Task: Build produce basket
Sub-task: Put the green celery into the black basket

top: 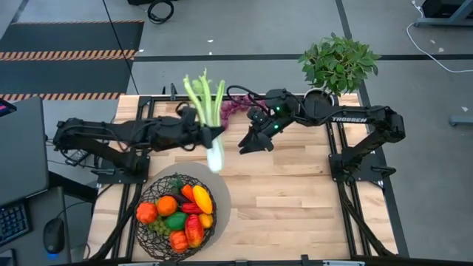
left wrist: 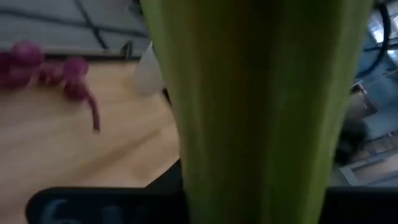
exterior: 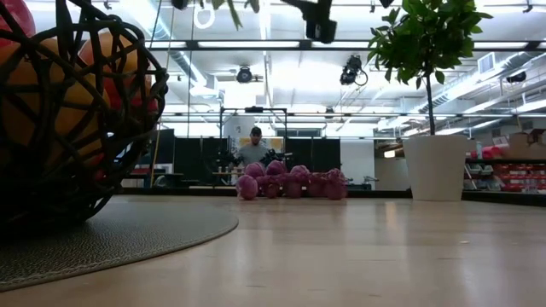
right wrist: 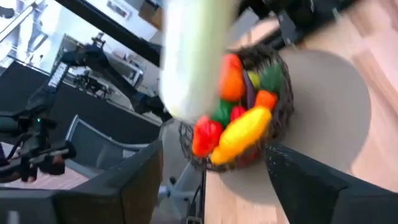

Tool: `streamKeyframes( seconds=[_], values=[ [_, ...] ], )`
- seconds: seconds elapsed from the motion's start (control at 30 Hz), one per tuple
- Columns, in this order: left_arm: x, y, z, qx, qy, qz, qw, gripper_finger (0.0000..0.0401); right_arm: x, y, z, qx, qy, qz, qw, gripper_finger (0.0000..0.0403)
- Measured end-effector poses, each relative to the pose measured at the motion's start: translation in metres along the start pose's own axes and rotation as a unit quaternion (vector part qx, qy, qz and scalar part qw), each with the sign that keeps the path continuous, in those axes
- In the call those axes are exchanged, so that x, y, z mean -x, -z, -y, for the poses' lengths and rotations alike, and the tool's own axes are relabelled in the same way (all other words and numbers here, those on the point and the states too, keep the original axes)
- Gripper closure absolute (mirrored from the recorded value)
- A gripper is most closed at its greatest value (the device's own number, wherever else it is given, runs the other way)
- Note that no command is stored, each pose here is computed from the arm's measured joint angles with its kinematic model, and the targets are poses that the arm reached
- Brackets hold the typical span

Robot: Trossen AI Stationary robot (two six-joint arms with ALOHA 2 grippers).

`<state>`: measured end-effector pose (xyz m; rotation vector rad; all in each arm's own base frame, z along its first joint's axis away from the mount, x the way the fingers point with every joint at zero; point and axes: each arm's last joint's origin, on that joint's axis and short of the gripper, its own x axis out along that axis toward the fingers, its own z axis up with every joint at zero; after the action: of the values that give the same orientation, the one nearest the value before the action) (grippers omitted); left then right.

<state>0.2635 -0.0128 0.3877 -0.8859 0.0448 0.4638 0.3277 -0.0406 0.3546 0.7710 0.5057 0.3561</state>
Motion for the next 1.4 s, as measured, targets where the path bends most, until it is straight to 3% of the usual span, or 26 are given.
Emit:
streamKeyframes(
  seconds=[0.23, 0.37, 0.53, 0.7, 0.83, 1.13, 1.4],
  values=[
    [0.029, 0.024, 0.007, 0.051, -0.002, -0.075, 0.996, 0.0327, 0.006, 0.002, 0.009, -0.008, -0.001, -0.032, 0.999, 0.0109],
    [0.047, 0.049, 0.011, 0.044, -0.009, -0.146, 0.988, 0.0327, 0.008, 0.0, 0.011, -0.003, -0.002, -0.029, 1.0, 0.0113],
    [0.076, 0.08, 0.006, 0.044, -0.058, -0.242, 0.967, 0.0329, 0.01, -0.001, 0.012, 0.006, -0.007, -0.03, 1.0, 0.0114],
    [0.111, 0.104, -0.002, 0.054, -0.121, -0.337, 0.932, 0.0317, 0.012, -0.003, 0.014, 0.007, -0.005, -0.026, 1.0, 0.0114],
    [0.129, 0.114, -0.003, 0.026, -0.124, -0.371, 0.92, 0.0304, 0.014, -0.004, 0.017, 0.007, -0.001, -0.023, 1.0, 0.0114],
    [0.128, 0.134, -0.002, -0.094, -0.098, -0.394, 0.909, 0.0221, 0.015, -0.005, 0.018, 0.004, 0.009, -0.016, 1.0, 0.0115],
    [0.119, 0.157, -0.002, -0.113, -0.118, -0.42, 0.893, 0.0128, 0.013, -0.004, 0.016, -0.011, 0.008, -0.018, 1.0, 0.0115]
  ],
)
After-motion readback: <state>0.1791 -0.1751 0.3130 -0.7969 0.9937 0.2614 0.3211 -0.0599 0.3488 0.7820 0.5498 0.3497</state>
